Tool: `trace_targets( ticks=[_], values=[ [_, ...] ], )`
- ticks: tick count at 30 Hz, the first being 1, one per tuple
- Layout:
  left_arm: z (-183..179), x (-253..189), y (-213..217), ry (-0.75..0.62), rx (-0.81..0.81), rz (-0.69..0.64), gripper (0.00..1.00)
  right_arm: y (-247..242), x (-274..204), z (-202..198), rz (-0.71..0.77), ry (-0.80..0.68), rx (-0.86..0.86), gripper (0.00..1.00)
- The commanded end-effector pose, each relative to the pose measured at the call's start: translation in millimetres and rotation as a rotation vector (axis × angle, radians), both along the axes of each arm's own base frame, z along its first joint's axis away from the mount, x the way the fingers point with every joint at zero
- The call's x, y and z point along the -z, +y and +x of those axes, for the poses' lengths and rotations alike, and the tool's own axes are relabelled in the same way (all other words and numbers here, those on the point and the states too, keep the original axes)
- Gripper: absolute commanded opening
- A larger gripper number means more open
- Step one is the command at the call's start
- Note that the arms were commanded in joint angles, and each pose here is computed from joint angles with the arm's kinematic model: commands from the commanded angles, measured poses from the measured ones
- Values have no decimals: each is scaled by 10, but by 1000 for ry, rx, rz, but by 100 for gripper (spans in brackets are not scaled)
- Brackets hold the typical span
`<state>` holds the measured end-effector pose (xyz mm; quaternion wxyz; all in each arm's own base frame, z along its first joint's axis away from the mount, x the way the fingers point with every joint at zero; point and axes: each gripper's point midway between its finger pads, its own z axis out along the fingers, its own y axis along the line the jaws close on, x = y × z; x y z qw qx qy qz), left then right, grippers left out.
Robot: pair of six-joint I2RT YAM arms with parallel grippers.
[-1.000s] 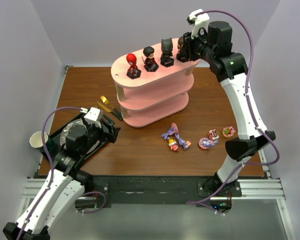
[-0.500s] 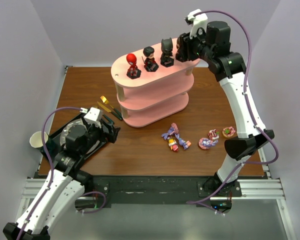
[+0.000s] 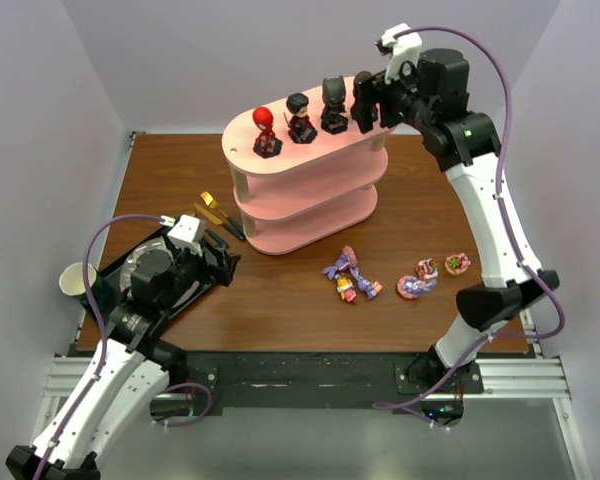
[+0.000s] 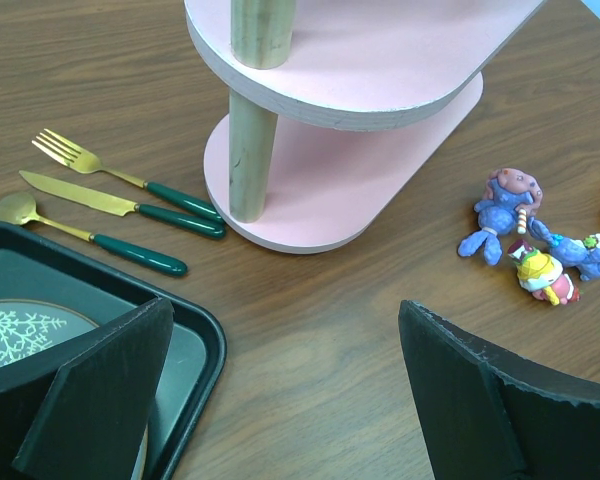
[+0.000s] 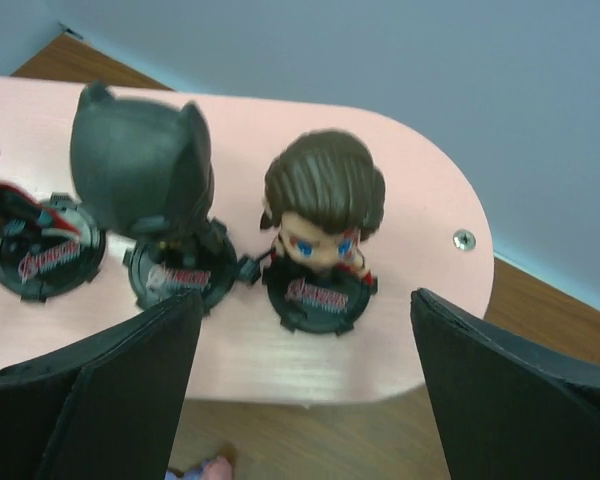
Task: Place and organize the plastic toys onto the shelf
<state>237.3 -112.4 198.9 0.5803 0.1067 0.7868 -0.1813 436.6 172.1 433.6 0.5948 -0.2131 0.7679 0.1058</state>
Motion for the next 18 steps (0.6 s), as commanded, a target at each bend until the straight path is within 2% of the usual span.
trace_targets(
  ticks=[1, 3, 9, 16, 18],
  values=[
    [22, -187, -33, -64, 17, -13, 100, -161, -262, -405, 72, -75, 22, 93],
    [19, -187, -31, -64, 17, -13, 100, -204, -216, -519, 107, -76, 38, 98],
    [23, -180, -39, -59, 20, -12, 100, -392, 411, -1044, 188, 15, 94, 98],
    [-8, -188, -140, -67, 80, -27, 100, -411, 1751, -1544, 217, 297, 104, 98],
    [-37, -183, -211, -63, 123, -38, 100, -378, 1918, -1652, 240, 342, 91, 99]
  ],
)
